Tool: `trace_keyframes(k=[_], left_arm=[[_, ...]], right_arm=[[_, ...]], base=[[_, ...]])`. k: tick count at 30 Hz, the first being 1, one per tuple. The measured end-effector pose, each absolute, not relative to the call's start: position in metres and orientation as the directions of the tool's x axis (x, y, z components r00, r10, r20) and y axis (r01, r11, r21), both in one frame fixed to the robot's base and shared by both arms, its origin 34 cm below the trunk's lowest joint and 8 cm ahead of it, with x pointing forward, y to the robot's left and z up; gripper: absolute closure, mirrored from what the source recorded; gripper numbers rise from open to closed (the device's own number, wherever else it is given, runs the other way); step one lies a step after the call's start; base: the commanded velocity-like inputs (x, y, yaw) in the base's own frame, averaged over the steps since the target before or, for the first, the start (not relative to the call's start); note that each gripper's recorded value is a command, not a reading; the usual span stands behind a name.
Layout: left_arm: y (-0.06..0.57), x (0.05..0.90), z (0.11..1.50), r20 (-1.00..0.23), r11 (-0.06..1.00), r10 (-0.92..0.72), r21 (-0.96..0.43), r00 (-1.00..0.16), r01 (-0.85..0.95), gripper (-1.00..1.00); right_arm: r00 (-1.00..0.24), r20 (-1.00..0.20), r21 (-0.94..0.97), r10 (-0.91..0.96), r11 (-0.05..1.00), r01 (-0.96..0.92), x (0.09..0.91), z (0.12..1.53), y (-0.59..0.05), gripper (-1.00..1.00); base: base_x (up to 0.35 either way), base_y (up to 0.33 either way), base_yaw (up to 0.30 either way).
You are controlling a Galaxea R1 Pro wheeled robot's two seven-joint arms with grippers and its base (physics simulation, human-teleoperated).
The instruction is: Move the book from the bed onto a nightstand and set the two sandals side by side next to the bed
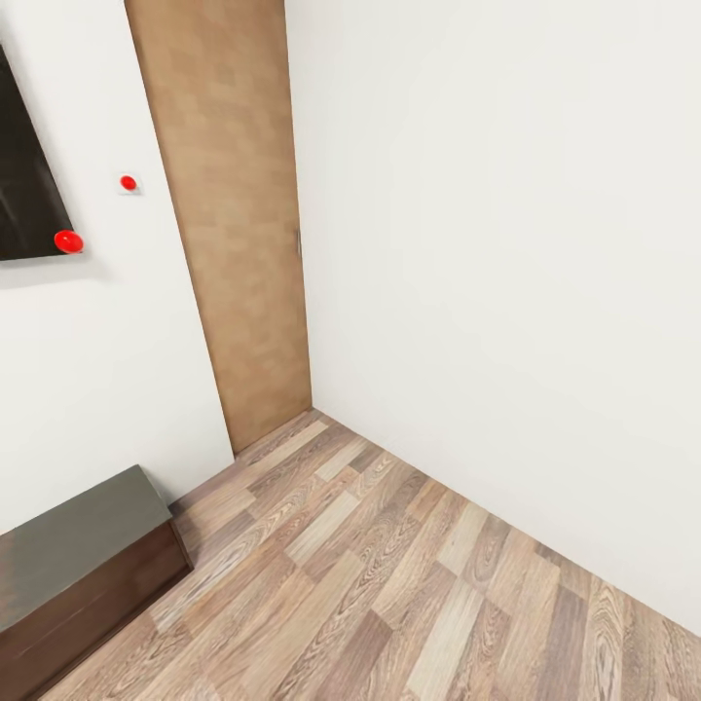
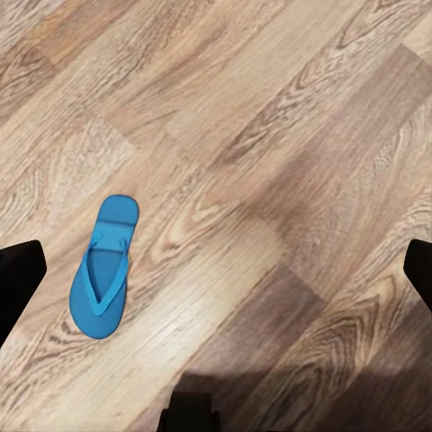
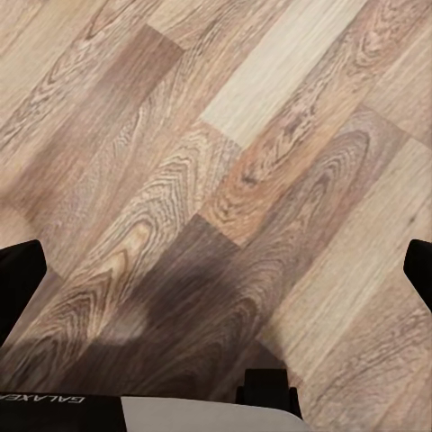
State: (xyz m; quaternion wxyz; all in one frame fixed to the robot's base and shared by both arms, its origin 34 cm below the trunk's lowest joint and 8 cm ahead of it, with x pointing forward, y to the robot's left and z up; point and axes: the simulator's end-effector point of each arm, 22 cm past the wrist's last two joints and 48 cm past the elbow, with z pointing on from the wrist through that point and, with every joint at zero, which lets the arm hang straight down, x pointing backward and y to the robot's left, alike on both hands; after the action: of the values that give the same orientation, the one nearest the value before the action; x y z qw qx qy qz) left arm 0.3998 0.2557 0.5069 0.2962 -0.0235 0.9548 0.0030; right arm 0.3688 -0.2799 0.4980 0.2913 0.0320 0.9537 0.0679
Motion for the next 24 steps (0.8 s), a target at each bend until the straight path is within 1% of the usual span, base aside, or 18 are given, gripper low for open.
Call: trace_keyframes(k=[16, 21, 24], left_arm=[[0.257, 0.402, 0.508, -0.568, 0.999, -0.043, -0.007, -0.822, -0.047, -1.00], [0.259, 0.438, 0.530, -0.616, 0.999, -0.041, -0.003, -0.787, -0.049, -1.00], [0.260, 0.470, 0.550, -0.615, 0.999, -0.039, -0.002, -0.788, -0.048, -1.00]], right_arm=[[-0.828, -0.551, 0.147, 0.104, 0.989, 0.026, 0.369, 0.498, -0.281, -1.00], [-0.828, -0.551, 0.147, 0.105, 0.989, 0.027, 0.369, 0.498, -0.281, -1.00], [-0.828, -0.551, 0.147, 0.105, 0.989, 0.028, 0.369, 0.498, -0.281, -1.00]], base=[[0.000, 0.000, 0.000], [0.000, 0.000, 0.000], [0.000, 0.000, 0.000]])
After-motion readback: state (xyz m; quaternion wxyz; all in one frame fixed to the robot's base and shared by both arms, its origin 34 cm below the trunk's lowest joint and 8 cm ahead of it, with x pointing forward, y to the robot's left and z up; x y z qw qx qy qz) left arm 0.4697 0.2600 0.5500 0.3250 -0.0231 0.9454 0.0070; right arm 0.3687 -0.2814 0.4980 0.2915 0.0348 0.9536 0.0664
